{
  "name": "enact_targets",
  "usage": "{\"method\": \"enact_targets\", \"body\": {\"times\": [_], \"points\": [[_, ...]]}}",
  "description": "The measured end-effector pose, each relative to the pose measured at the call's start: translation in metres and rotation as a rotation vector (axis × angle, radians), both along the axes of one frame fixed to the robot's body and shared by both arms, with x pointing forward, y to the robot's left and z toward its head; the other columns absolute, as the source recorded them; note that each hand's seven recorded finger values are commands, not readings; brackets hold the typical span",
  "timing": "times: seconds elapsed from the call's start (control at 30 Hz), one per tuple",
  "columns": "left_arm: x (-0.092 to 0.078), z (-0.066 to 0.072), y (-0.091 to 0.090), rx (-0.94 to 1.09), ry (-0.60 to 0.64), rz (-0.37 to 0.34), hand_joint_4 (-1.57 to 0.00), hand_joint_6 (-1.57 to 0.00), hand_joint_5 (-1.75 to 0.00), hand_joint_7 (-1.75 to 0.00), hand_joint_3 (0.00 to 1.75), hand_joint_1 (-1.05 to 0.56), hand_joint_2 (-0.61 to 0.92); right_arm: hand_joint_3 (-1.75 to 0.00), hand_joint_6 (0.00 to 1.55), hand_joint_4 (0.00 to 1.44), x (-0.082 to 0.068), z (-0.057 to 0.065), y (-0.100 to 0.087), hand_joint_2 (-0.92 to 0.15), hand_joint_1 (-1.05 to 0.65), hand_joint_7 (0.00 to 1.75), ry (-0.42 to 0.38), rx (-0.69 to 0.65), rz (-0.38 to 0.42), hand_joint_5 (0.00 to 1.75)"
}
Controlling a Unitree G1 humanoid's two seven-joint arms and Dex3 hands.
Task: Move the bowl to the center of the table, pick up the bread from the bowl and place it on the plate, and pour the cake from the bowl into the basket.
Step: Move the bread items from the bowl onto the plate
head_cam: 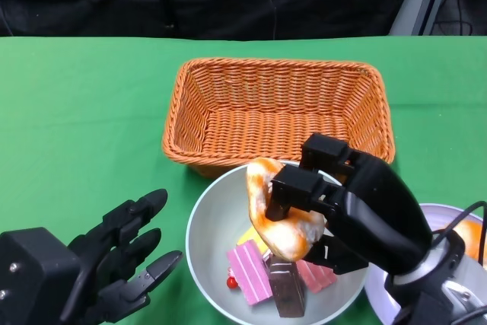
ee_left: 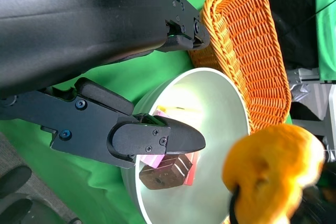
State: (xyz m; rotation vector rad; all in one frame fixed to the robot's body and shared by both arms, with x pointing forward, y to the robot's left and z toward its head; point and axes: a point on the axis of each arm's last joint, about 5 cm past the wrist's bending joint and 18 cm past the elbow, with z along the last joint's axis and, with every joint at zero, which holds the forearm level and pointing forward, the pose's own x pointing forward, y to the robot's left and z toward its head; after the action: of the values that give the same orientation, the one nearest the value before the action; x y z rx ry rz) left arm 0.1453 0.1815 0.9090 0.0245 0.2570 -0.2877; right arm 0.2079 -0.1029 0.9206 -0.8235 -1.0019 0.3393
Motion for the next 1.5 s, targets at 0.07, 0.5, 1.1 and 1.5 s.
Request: {"method": "enact_targets", "body": {"times": [0.07,0.5,1.1,1.5], "points": [[0.0,0.0,0.0,0.002,0.001,-0.001,-0.13,-0.19,-0.16,0.0,0.37,-0.65,0.92,-1.46,0.79,1.04,-0.003,0.004,-0.002,-0.2,-0.08,1.75,-0.008,0.01,0.005,1.75],[0.001,-0.001,0.002,0.01,0.007,-0.003,-0.14,-0.2,-0.16,0.0,0.35,-0.64,0.92,-1.65,0.82,1.04,-0.019,0.033,-0.011,-0.17,-0.12,1.75,-0.065,0.085,0.001,1.75],[0.003,-0.002,0.004,0.004,0.013,-0.002,-0.16,-0.2,-0.16,0.0,0.34,-0.66,0.92,-1.72,0.86,1.09,-0.036,0.053,-0.055,0.0,-0.08,1.75,-0.039,0.002,-0.252,1.75],[0.002,-0.002,0.006,0.012,0.011,-0.004,-0.15,-0.2,-0.15,0.0,0.35,-0.66,0.92,-1.54,0.83,1.02,-0.05,0.05,-0.082,-0.17,-0.01,1.66,0.12,-0.151,-0.483,1.75]]}}
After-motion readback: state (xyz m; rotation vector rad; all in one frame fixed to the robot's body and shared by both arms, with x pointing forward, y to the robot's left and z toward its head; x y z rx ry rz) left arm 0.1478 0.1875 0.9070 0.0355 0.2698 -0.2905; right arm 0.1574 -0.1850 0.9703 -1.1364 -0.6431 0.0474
